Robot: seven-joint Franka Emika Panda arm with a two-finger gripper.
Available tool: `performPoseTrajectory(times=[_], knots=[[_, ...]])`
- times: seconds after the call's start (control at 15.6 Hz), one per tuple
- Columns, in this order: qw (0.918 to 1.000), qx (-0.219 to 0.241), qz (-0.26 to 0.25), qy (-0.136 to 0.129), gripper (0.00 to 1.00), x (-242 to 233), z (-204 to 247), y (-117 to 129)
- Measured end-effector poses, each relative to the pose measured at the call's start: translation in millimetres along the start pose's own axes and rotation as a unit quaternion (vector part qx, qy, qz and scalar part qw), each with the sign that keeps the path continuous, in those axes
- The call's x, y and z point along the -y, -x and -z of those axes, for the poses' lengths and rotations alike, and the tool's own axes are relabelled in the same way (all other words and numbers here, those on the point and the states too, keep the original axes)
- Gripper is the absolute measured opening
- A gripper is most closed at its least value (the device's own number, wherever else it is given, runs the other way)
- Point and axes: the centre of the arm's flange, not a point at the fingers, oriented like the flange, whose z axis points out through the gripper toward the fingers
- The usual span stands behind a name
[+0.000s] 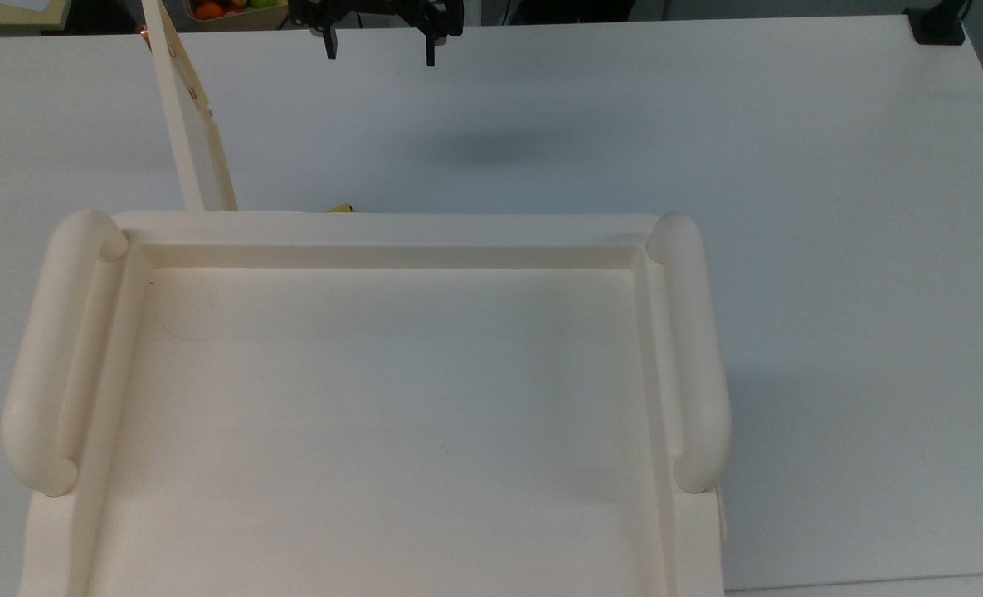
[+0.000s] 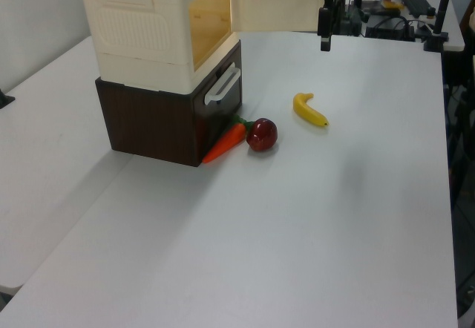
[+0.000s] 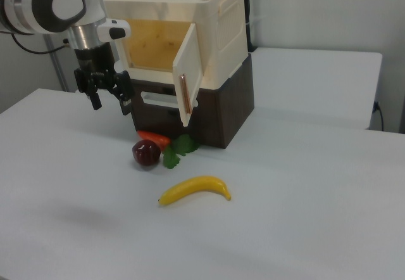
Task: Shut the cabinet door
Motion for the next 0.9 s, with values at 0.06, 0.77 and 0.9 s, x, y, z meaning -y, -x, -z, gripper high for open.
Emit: performPoseTrajectory(times=[0.06, 0.77, 0.9], knots=[[1.0, 0.0, -0.005, 0.0, 1.0, -5.5, 0.2, 0.0], [1.0, -0.001, -0.007, 0.0, 1.0, -8.3, 1.0, 0.3], [1.0, -0.005, -0.007, 0.0, 1.0, -8.6, 4.9, 0.0]])
